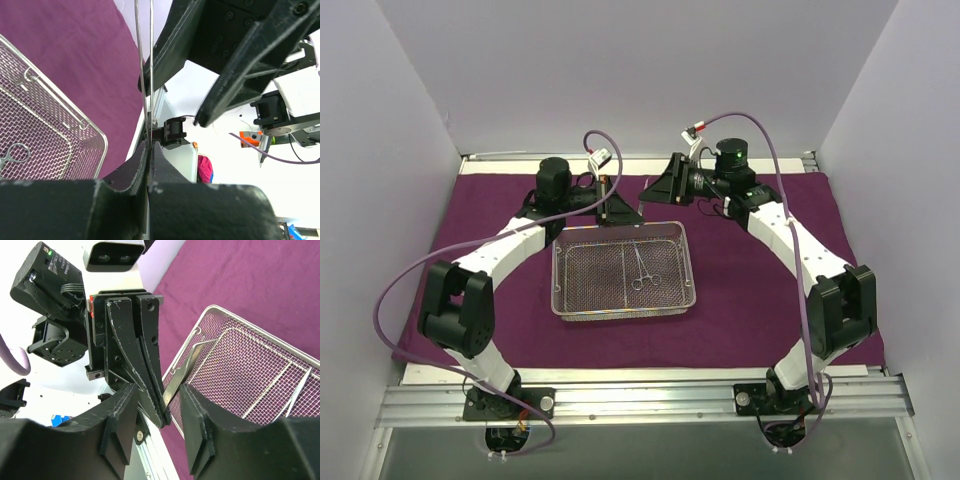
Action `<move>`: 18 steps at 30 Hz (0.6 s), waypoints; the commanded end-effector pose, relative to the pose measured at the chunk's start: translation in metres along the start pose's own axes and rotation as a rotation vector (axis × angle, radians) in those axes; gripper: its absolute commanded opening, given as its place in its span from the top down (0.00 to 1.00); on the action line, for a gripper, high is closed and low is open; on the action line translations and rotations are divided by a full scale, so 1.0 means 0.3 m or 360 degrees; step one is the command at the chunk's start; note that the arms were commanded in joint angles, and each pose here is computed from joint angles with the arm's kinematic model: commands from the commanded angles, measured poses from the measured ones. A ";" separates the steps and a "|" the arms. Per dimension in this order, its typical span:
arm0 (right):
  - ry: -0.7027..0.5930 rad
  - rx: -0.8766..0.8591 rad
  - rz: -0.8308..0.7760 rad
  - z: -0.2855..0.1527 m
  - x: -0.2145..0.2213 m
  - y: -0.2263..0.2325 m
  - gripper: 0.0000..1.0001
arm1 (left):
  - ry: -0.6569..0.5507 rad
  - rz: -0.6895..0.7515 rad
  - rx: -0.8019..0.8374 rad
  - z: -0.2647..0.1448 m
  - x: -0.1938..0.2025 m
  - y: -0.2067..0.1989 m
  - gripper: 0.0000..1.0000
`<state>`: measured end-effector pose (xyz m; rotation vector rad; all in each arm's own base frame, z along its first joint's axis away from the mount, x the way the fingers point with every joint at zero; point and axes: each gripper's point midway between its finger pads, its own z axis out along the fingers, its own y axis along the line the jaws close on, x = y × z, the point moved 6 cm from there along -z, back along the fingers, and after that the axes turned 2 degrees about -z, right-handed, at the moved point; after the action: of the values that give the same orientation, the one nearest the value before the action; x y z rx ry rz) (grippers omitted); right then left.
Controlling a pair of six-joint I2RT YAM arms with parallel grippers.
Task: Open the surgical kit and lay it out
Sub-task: Place the medical item in the surgical kit.
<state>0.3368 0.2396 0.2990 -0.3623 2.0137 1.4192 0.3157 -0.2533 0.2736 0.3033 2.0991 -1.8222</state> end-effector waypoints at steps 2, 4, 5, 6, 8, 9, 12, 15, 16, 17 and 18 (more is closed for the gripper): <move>-0.0039 -0.0077 -0.0034 -0.008 -0.026 0.009 0.63 | 0.0034 0.0115 0.0132 0.011 0.003 -0.060 0.98; -0.0026 -0.0068 -0.0017 -0.012 -0.025 0.002 0.64 | 0.0020 0.0114 0.0127 0.009 0.001 -0.060 0.98; -0.0024 -0.0055 -0.0007 -0.021 -0.024 -0.003 0.64 | 0.0019 0.0120 0.0128 0.008 0.000 -0.063 0.98; -0.0027 -0.0054 -0.0013 -0.024 -0.024 -0.002 0.64 | 0.0016 0.0122 0.0128 0.009 -0.002 -0.064 0.98; -0.0022 -0.0053 -0.0025 -0.029 -0.020 0.000 0.64 | 0.0012 0.0125 0.0126 0.010 -0.004 -0.063 0.98; -0.0016 -0.0049 -0.0017 -0.031 -0.017 -0.003 0.64 | 0.0014 0.0123 0.0126 0.012 -0.003 -0.062 0.98; -0.0018 -0.0041 -0.0016 -0.033 -0.019 -0.003 0.64 | 0.0020 0.0115 0.0122 0.013 -0.002 -0.055 0.98; -0.0027 -0.0039 -0.0008 -0.030 -0.022 -0.006 0.64 | 0.0034 0.0116 0.0127 0.019 0.005 -0.056 0.98; -0.0023 -0.0036 0.0002 -0.028 -0.019 -0.010 0.64 | 0.0038 0.0116 0.0129 0.020 0.007 -0.057 0.98; -0.0016 -0.0040 0.0006 -0.026 -0.017 -0.013 0.64 | 0.0038 0.0116 0.0129 0.020 0.008 -0.058 0.98; -0.0015 -0.0042 0.0011 -0.026 -0.016 -0.012 0.65 | 0.0034 0.0125 0.0131 0.018 0.007 -0.064 0.98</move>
<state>0.3403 0.2321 0.2981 -0.3307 2.0240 1.4317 0.3107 -0.2596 0.2793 0.3349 2.0721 -1.8623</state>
